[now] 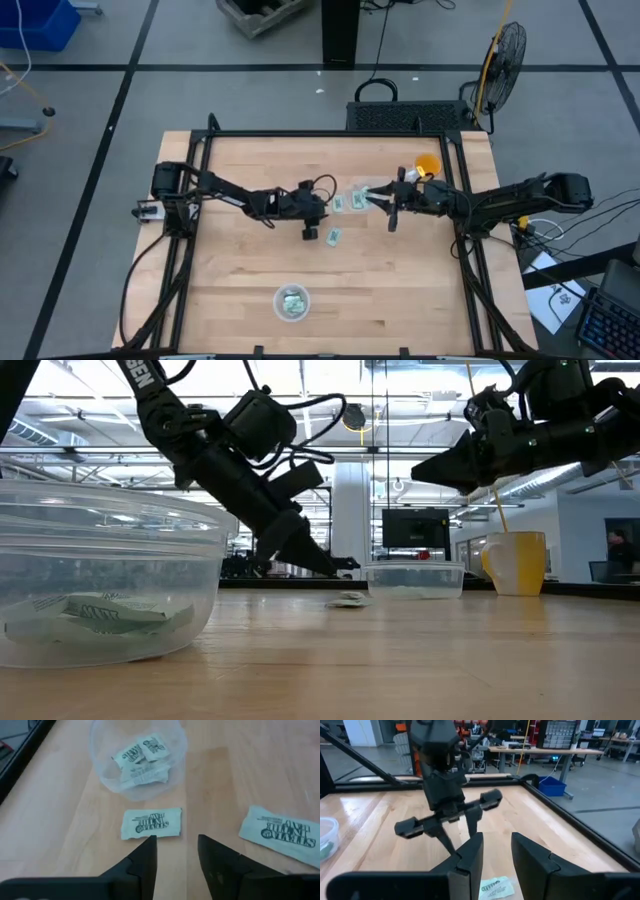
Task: Pick and place Stevia / Truvia into bins
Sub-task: Put the stevia packet into the transparent container
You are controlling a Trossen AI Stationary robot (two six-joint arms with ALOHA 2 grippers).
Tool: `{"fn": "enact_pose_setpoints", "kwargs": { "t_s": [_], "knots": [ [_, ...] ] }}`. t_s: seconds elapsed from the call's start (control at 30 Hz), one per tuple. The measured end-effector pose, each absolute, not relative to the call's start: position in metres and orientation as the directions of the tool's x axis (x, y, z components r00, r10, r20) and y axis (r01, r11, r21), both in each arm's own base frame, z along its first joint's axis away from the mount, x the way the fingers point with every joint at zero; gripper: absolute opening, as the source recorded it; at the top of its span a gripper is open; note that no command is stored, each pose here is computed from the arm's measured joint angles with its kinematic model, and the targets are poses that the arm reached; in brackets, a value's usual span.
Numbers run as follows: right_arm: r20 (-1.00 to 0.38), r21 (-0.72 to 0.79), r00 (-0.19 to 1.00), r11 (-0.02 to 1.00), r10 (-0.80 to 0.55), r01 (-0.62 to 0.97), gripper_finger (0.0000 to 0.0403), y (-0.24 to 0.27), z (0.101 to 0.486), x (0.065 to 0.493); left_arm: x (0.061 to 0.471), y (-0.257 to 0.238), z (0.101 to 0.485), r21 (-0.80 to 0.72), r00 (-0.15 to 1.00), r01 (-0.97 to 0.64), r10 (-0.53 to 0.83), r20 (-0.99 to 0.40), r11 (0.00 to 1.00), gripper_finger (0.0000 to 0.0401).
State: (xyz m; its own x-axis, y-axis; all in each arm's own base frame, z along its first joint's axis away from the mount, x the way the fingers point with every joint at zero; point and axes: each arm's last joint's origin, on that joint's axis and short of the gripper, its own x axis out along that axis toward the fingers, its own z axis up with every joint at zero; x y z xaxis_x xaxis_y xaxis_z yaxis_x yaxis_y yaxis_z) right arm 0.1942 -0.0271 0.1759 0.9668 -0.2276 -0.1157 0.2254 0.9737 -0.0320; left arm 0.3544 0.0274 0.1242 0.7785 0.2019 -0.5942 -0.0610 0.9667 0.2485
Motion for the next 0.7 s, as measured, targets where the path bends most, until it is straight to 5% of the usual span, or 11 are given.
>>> {"fn": "enact_pose_setpoints", "kwargs": {
  "t_s": [0.4, 0.7],
  "knots": [
    [-0.046, -0.028, 0.972, 0.973, -0.229, 0.228, 0.0093, -0.028, 0.183, 0.195, 0.377, 0.033, 0.145, 0.244, 0.804, -0.067, 0.197, -0.561, 0.968, 0.0150],
    [-0.053, -0.021, 0.973, 0.974, -0.227, 0.226, 0.0094, -0.028, 0.182, 0.195, 0.381, 0.035, 0.142, 0.305, 0.706, -0.029, 0.236, -0.668, 0.952, 0.0150]
  ]
}}
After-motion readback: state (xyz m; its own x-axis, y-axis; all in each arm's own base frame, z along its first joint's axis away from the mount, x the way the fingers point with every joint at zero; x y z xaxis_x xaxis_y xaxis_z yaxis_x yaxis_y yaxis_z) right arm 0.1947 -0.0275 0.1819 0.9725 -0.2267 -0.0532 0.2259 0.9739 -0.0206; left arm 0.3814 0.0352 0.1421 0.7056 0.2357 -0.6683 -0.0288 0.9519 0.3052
